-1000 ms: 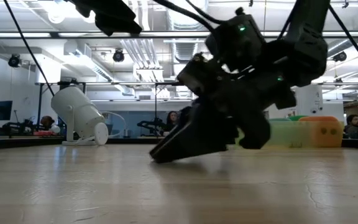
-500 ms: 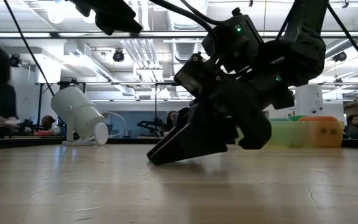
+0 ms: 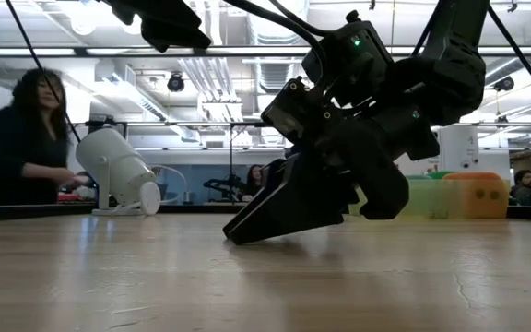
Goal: Pick & Place Dice
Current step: Put the small black dice into the yellow bin
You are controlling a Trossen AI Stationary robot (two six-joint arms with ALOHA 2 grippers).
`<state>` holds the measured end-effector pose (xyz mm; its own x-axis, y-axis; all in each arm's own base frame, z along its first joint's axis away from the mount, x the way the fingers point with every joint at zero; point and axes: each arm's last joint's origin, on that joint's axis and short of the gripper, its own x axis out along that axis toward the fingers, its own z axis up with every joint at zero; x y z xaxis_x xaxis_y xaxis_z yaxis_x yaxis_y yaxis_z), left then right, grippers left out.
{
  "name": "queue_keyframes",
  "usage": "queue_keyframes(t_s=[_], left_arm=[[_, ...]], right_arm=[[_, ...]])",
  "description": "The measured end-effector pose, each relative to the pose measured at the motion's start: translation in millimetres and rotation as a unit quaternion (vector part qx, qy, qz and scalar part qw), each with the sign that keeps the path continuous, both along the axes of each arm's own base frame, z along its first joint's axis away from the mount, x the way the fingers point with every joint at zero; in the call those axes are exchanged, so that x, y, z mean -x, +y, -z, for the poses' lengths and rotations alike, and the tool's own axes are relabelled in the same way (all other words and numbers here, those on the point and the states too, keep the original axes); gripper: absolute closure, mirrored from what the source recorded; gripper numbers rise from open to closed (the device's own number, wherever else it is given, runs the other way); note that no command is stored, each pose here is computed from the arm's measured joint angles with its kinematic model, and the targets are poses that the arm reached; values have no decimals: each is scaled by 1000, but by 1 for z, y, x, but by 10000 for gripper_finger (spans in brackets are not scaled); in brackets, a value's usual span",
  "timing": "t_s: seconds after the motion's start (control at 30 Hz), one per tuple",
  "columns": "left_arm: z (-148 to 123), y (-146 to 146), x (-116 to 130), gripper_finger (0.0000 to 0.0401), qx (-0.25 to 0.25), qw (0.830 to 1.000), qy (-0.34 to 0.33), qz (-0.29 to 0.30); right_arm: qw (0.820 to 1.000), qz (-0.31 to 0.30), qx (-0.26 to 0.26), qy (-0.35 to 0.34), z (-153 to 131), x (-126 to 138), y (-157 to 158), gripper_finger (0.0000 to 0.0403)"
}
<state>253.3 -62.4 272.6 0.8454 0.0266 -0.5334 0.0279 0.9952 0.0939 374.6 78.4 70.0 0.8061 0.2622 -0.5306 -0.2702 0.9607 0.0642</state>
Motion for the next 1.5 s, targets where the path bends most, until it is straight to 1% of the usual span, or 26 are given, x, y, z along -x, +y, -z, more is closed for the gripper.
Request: queue_keyframes(t_s=[0.2, 0.63, 0.77, 1.5], left_arm=[[0, 0, 0, 165, 1, 1000, -1, 0], [0, 0, 0, 168, 1, 1000, -1, -1], [0, 0, 0, 168, 1, 1000, -1, -1], [-1, 0, -1, 167, 1, 1000, -6, 0]], right_arm=[[1000, 1, 0, 1, 0, 0, 0, 238], [1000, 5, 2, 1, 0, 0, -1, 330], [1000, 4, 2, 2, 1, 0, -1, 350], [1000, -3, 5, -8, 0, 0, 0, 349]])
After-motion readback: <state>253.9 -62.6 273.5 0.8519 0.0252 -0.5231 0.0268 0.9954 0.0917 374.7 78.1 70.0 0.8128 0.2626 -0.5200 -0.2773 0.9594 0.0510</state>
